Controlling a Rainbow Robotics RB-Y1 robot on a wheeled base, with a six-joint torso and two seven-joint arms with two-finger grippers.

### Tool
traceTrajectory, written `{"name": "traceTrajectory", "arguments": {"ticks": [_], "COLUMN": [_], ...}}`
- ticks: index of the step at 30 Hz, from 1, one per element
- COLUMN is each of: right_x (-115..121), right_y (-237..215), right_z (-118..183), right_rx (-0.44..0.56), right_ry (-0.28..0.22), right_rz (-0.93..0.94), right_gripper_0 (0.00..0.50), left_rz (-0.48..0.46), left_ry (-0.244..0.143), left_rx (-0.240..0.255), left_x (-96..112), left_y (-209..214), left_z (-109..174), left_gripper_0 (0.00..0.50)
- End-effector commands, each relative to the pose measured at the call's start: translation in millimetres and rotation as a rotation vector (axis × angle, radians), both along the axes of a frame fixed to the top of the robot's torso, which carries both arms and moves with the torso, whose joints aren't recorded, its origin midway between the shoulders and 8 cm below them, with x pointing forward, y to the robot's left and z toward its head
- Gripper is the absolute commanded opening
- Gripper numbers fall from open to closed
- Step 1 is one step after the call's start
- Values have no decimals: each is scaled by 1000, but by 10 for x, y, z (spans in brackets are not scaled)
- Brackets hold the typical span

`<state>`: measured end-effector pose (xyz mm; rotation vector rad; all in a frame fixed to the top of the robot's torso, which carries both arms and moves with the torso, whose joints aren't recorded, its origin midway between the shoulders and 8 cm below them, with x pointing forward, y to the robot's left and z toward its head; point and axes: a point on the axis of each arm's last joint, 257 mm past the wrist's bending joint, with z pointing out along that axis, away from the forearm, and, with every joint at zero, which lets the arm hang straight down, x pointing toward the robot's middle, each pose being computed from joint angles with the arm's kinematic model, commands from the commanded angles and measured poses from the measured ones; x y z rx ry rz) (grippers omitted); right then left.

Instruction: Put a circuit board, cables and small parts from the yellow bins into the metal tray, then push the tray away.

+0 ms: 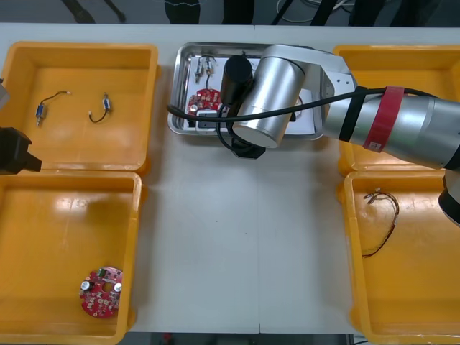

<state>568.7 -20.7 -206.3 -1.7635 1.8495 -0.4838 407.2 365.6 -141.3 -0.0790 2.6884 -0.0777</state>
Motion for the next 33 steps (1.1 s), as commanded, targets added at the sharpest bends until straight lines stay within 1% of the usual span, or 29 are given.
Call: {"name": "traceTrajectory", "arguments": {"ticks": [1,9,20,25,33], "right_x": [266,359,381,427,440], "right_y": [26,41,89,100,102], "right_z": [511,610,686,744,739], "right_rx": [12,29,27,24,26], "right_ry": [-91,-115,-131,-145,-144], "right_rz": [28,36,57,64,61], "right_gripper_0": [0,0,0,0,0], "left_rz": [-55,-55,-55,-55,-55], "left_ry": [-22,-22,-22,-22,-22], "left_rx": [92,92,92,92,92], "left_x": [-53,-53,-53,-53,-53], "left_y": [204,204,204,204,204], "left_z": [122,122,122,122,122], "left_gripper_0": [500,500,500,500,500]}}
